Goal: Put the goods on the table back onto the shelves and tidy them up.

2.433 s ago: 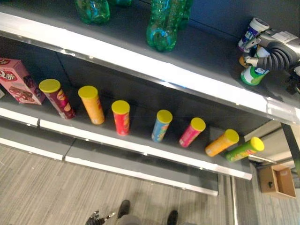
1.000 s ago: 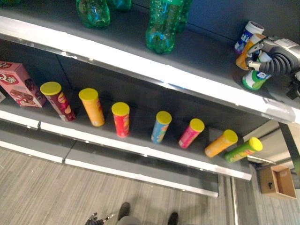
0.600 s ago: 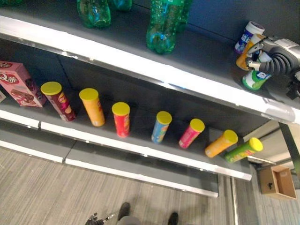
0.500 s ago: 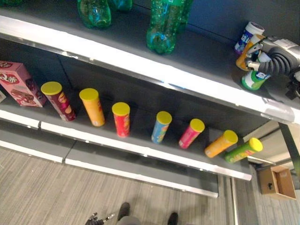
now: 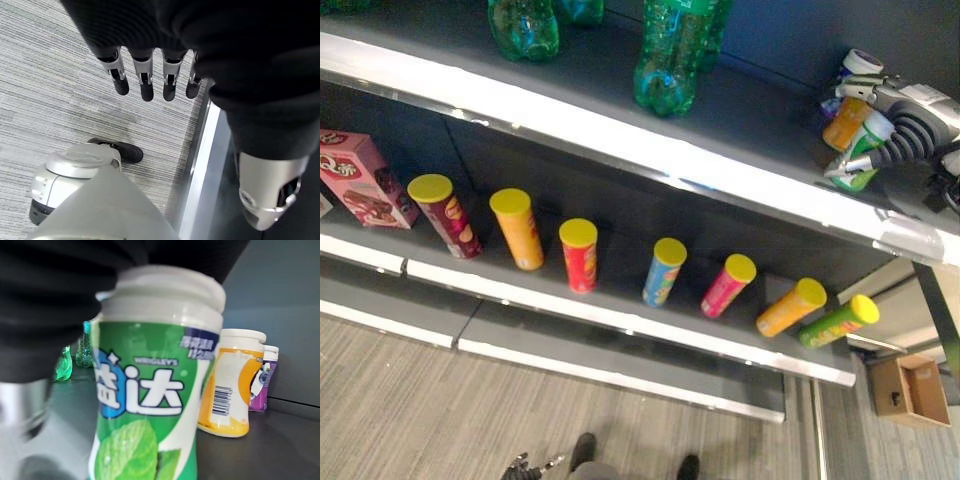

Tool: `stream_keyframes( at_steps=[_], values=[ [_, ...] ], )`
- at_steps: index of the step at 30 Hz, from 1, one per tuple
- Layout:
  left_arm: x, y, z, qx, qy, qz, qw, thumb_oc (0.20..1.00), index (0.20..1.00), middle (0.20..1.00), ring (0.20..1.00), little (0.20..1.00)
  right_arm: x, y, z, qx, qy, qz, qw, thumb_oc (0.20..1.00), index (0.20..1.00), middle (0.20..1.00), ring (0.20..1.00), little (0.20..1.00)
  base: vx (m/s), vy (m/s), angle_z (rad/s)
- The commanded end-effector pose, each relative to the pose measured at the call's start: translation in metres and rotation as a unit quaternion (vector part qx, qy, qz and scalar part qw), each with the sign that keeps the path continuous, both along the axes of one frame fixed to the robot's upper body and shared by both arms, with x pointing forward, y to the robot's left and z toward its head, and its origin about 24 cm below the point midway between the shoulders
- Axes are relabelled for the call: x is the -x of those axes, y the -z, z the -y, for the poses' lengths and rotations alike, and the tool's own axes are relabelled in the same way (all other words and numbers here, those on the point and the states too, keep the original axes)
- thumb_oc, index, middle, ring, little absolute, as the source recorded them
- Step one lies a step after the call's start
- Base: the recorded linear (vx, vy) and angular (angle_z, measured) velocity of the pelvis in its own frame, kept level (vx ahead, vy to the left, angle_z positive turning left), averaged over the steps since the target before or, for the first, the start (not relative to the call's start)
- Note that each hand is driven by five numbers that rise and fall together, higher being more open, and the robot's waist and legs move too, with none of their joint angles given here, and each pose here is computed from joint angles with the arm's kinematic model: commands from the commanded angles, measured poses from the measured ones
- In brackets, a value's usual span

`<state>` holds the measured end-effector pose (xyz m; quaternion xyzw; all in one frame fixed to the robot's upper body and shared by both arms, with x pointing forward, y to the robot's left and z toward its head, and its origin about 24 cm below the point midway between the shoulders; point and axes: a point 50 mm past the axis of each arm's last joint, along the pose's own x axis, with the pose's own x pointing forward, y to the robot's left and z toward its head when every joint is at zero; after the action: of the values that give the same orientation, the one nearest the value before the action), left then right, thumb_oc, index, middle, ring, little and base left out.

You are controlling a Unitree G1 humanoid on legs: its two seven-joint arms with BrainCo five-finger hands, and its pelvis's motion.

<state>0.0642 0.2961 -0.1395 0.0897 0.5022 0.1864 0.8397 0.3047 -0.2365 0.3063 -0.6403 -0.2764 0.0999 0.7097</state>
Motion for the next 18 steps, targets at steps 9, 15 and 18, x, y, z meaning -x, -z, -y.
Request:
stream_keyframes(
  at_steps=[9, 15, 18],
  values=[
    [-0.016, -0.01, -0.015, -0.031, 0.019, 0.014, 0.999, 1.0, 1.0, 1.0, 1.0, 1.0, 0.002, -0.021, 0.013, -0.032, 0.023, 0.043, 0.998, 1.0, 1.0, 1.0, 1.0, 1.0, 0.0, 0.0, 0.0],
    [-0.017, -0.008, -0.012, -0.03, 0.016, 0.016, 0.999, 1.0, 1.0, 1.0, 1.0, 1.0, 0.015, -0.043, 0.021, -0.047, 0.035, 0.126, 0.99, 1.0, 1.0, 1.0, 1.0, 1.0, 0.0, 0.0, 0.0],
    [-0.016, -0.007, -0.01, -0.03, 0.012, 0.015, 0.999, 1.0, 1.0, 1.0, 1.0, 1.0, 0.029, -0.057, 0.023, -0.06, 0.032, 0.196, 0.978, 1.0, 1.0, 1.0, 1.0, 1.0, 0.0, 0.0, 0.0]
  ],
)
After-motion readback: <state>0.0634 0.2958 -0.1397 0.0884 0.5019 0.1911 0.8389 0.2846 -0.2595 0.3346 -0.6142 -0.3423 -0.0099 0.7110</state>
